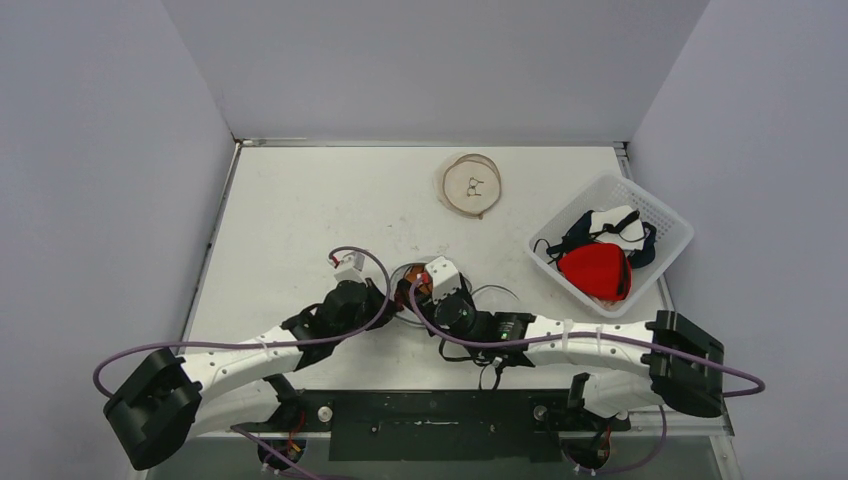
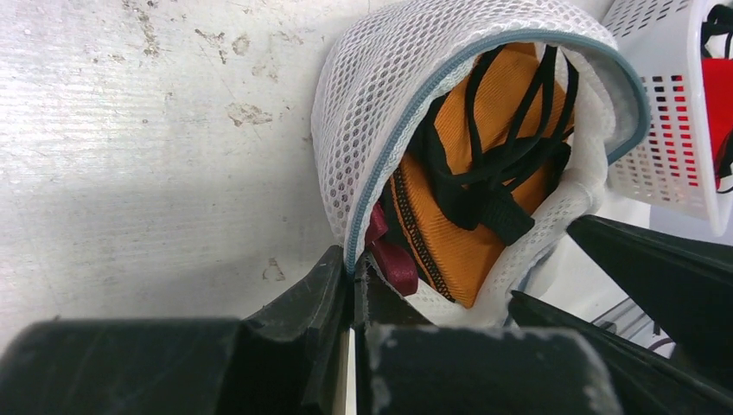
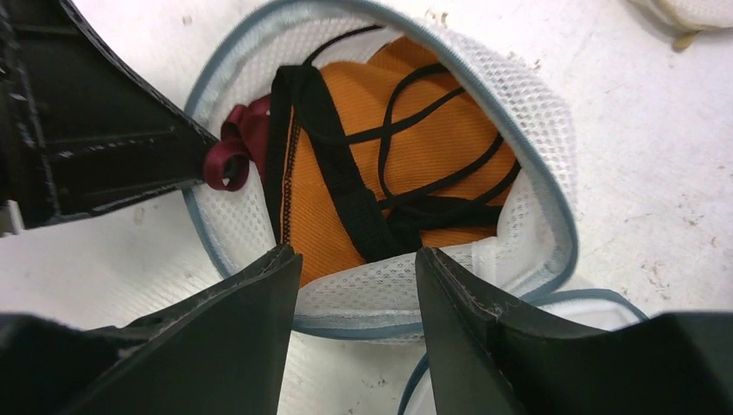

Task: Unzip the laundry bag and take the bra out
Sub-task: Pick up the bra from the laundry bag.

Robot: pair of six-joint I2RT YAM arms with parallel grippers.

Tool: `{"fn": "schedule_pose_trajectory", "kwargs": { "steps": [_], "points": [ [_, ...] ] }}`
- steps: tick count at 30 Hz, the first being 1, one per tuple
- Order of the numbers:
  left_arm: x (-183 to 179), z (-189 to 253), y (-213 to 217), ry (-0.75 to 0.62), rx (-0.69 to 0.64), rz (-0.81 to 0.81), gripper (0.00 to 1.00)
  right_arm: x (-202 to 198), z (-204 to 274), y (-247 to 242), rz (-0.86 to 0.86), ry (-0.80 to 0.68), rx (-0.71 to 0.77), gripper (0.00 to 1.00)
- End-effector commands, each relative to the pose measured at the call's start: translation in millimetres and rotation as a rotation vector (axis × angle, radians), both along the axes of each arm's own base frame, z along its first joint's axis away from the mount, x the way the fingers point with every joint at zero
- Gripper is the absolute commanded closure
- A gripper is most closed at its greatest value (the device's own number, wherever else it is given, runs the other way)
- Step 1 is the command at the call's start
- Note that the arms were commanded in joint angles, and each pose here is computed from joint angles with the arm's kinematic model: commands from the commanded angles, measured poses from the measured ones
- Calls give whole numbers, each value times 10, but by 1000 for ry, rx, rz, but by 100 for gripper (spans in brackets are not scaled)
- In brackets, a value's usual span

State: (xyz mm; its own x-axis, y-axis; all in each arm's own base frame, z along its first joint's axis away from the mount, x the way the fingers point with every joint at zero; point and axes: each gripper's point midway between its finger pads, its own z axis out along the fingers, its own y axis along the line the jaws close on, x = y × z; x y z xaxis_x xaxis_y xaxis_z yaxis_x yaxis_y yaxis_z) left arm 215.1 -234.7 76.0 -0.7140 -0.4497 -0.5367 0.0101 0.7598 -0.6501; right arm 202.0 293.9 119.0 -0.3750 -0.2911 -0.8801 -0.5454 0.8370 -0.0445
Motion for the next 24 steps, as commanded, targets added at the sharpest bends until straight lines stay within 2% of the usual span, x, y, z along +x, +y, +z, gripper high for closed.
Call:
{"fn": "schedule_pose_trajectory", "kwargs": {
  "steps": [1, 5, 9, 17, 24],
  "points": [
    [49, 145, -54, -118, -1, -50, 100, -4, -88, 102, 34, 4, -15, 48],
    [-16, 8, -20, -108, 41, -71, 100, -97, -320, -52, 16, 42, -45, 47],
    [-48, -109, 15, -96, 69, -77, 100, -159, -345, -157, 11, 44, -34, 45],
    [-55, -121, -13, -104, 84, -90, 100, -214, 167, 97, 84, -85, 22, 40],
    [-55, -118, -29, -107, 86, -95, 100, -128, -23, 263, 86, -88, -73, 39]
  ]
}}
